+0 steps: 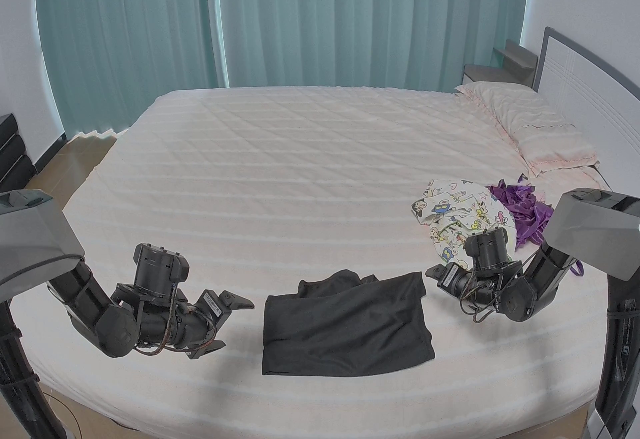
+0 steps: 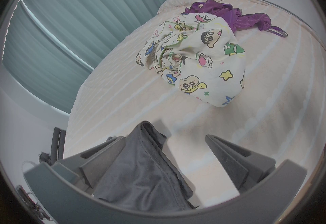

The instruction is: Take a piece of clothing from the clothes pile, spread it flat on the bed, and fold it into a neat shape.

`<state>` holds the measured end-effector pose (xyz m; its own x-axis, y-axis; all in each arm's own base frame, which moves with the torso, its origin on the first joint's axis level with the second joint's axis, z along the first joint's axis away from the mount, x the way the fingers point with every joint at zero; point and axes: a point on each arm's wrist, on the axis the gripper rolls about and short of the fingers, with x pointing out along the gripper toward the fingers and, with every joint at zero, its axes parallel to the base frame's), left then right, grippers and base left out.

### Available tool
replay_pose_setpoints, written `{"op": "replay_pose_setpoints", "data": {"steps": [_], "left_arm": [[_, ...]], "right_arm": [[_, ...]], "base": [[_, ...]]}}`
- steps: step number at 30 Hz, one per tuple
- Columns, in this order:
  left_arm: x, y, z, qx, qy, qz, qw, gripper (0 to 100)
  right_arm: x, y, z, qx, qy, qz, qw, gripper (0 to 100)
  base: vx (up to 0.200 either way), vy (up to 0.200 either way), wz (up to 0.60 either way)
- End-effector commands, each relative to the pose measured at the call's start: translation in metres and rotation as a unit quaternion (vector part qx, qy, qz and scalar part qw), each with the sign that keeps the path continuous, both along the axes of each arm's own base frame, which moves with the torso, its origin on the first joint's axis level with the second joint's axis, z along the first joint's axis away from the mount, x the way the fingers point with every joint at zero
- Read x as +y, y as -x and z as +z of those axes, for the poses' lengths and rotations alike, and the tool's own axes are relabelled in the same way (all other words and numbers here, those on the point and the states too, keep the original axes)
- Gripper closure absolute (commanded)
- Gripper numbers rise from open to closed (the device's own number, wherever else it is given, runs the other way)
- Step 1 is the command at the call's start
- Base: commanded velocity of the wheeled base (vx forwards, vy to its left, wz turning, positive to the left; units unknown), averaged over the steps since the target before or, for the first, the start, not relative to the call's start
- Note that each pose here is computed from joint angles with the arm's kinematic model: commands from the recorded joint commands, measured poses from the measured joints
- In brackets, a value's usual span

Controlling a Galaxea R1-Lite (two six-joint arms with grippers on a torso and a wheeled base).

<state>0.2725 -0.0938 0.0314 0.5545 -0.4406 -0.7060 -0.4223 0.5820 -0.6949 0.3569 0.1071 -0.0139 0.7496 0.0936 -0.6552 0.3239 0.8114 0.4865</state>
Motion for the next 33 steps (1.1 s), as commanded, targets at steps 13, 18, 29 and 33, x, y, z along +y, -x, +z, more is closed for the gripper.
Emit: {"op": "replay_pose_setpoints", "data": {"steps": [13, 18, 29, 33], "left_arm": [[-0.040, -0.072, -0.062, -0.103, -0.224, -0.138, 0.9593, 0], [-0.047, -0.092, -0.071, -0.120, -0.223, -0.135, 0.9578, 0], [-0.053, -0.107, -0.081, -0.130, -0.222, -0.134, 0.9572, 0], [-0.054, -0.108, -0.081, -0.130, -0.222, -0.134, 0.9572, 0]], "right_arm": [[0.012, 0.017, -0.006, -0.022, 0.011, 0.036, 0.9991, 0], [0.013, 0.018, -0.007, -0.021, 0.012, 0.038, 0.9990, 0], [0.013, 0.018, -0.006, -0.021, 0.012, 0.038, 0.9990, 0], [0.013, 0.018, -0.006, -0.021, 0.011, 0.038, 0.9990, 0]], "base": [[0.000, 0.000, 0.00], [0.000, 0.000, 0.00], [0.000, 0.000, 0.00], [0.000, 0.000, 0.00]]}}
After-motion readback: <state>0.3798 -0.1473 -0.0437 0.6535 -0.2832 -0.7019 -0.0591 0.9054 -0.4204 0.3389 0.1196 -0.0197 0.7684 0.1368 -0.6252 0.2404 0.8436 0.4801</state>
